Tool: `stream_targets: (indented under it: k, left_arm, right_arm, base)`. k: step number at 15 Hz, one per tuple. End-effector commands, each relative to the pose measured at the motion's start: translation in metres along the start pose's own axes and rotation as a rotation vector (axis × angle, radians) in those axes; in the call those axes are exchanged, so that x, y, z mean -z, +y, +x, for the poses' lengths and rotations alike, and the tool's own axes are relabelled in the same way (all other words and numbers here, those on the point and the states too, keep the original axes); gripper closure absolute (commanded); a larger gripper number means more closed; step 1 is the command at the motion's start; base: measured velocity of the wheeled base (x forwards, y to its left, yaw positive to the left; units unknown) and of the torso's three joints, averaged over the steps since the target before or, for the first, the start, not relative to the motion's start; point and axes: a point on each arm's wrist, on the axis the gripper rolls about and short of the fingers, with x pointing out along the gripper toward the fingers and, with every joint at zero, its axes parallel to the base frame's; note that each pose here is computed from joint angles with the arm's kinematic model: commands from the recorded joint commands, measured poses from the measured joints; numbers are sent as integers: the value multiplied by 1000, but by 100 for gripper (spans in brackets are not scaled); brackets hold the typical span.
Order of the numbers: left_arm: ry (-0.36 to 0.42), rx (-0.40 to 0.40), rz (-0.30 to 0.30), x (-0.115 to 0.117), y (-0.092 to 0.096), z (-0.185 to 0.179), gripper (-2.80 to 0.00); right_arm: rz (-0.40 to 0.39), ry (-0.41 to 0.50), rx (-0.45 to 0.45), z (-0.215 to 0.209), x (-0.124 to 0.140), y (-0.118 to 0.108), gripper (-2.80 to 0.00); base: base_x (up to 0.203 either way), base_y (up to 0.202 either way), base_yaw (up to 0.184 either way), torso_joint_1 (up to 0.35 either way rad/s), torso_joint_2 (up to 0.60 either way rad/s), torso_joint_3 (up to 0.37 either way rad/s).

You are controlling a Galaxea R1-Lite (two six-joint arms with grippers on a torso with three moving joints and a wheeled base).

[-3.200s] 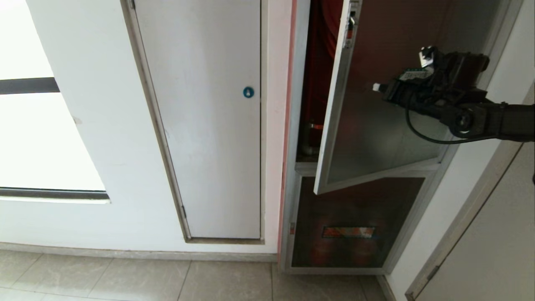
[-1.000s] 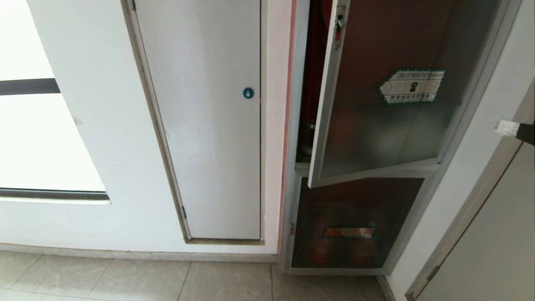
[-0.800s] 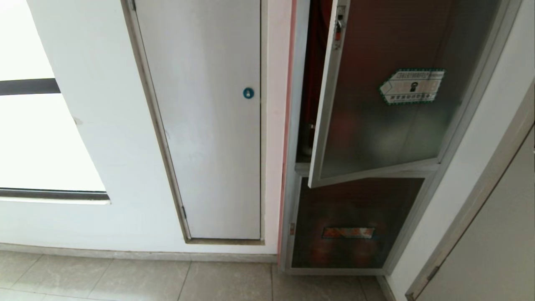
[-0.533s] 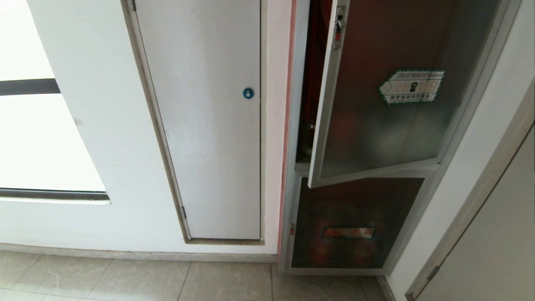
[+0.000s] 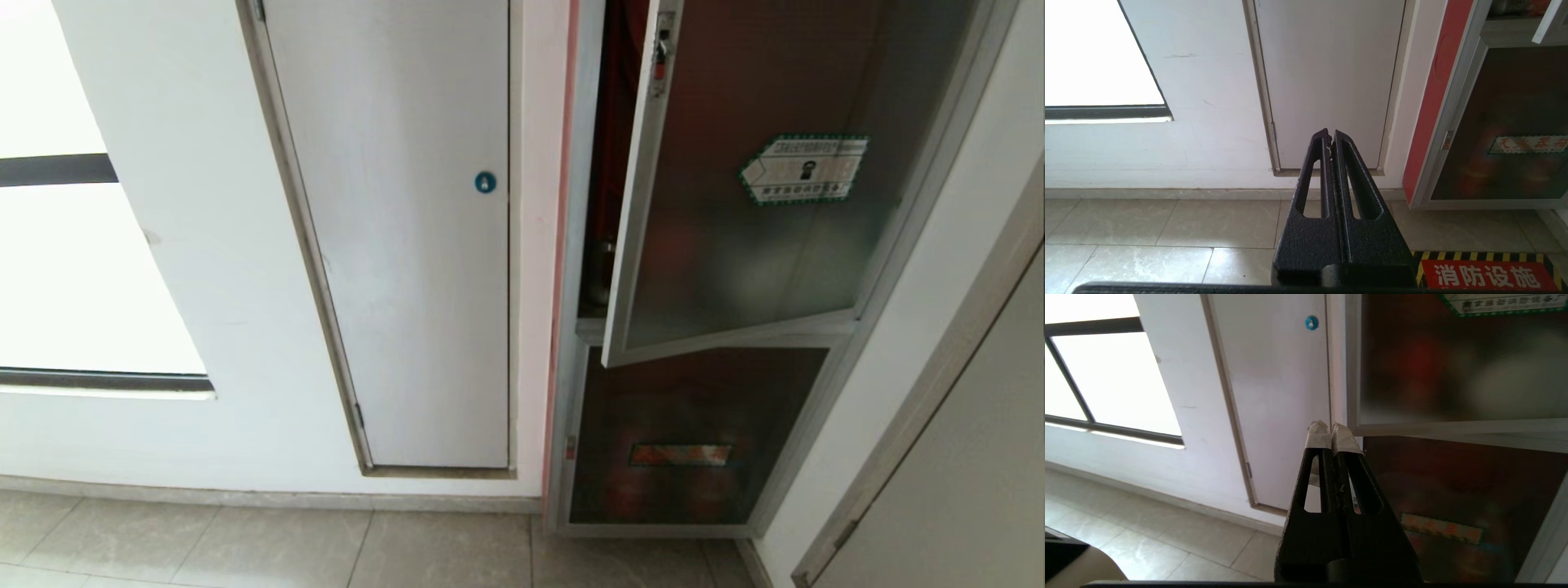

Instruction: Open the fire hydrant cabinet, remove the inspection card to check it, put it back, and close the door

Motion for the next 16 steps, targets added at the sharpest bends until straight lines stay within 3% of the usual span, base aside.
stream_targets:
  k: [1, 6, 11, 16]
  left_arm:
    - [6, 0, 0, 2, 0, 0, 0]
    - [6, 0, 0, 2, 0, 0, 0]
    - [7, 0, 0, 2, 0, 1, 0]
    - [6, 0, 0, 2, 0, 1, 0]
  right_arm:
    - [-34, -50, 8, -14, 15, 2, 0]
    - [-123, 13, 188, -13, 62, -10, 0]
    - [-120, 87, 264, -4, 103, -22, 0]
    - [-151, 178, 325, -5, 116, -26, 0]
  base:
    - [0, 0, 0, 0, 0, 0]
    - [0, 0, 0, 0, 0, 0]
    - [0, 0, 0, 0, 0, 0]
    - [0, 0, 0, 0, 0, 0]
